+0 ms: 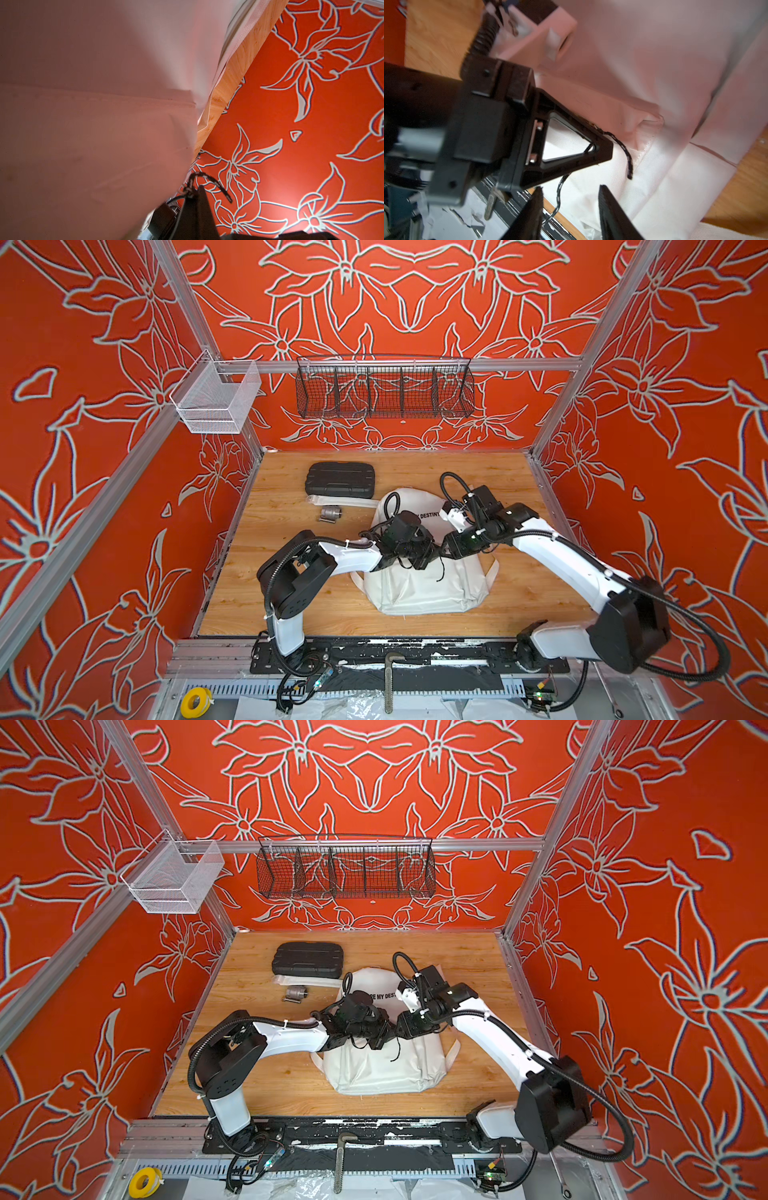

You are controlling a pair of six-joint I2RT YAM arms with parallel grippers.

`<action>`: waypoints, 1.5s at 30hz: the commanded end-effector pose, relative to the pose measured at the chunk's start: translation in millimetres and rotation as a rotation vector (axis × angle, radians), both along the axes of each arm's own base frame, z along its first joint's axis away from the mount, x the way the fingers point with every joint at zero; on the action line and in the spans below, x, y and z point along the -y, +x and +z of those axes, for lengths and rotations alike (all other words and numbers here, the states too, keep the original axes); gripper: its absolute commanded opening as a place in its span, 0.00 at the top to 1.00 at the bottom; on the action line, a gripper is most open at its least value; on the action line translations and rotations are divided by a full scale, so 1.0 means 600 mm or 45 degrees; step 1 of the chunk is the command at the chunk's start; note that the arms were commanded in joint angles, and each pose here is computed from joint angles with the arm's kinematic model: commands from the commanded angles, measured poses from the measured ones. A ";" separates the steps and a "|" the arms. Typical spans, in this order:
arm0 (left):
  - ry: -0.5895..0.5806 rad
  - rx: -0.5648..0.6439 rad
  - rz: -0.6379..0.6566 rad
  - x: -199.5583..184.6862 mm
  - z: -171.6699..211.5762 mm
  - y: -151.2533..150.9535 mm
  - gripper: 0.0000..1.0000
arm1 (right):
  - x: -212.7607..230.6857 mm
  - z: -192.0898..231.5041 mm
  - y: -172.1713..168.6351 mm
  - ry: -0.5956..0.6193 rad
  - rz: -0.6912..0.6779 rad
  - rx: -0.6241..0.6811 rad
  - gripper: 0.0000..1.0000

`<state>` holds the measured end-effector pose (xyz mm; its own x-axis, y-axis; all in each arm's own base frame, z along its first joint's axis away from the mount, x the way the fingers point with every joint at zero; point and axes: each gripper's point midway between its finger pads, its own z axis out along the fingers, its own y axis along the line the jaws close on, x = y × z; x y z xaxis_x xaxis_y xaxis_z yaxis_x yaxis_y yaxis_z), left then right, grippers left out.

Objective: Pack the student bag

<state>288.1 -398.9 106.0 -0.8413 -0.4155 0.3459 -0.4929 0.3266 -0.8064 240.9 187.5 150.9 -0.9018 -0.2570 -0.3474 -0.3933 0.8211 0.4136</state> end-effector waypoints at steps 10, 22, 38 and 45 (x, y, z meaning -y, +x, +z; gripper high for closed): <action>-0.064 0.096 -0.015 -0.016 0.043 0.002 1.00 | 0.053 -0.047 0.007 0.340 -0.445 -0.241 0.50; -0.120 0.104 -0.060 -0.006 0.054 -0.003 1.00 | 0.035 -0.092 0.009 0.386 -0.329 -0.256 0.50; -0.152 0.128 -0.086 0.007 0.069 -0.001 1.00 | -0.001 -0.109 0.032 0.512 -0.243 -0.278 0.85; -0.111 0.110 -0.077 -0.016 0.060 -0.015 1.00 | 0.013 -0.125 0.038 0.446 -0.315 -0.276 1.00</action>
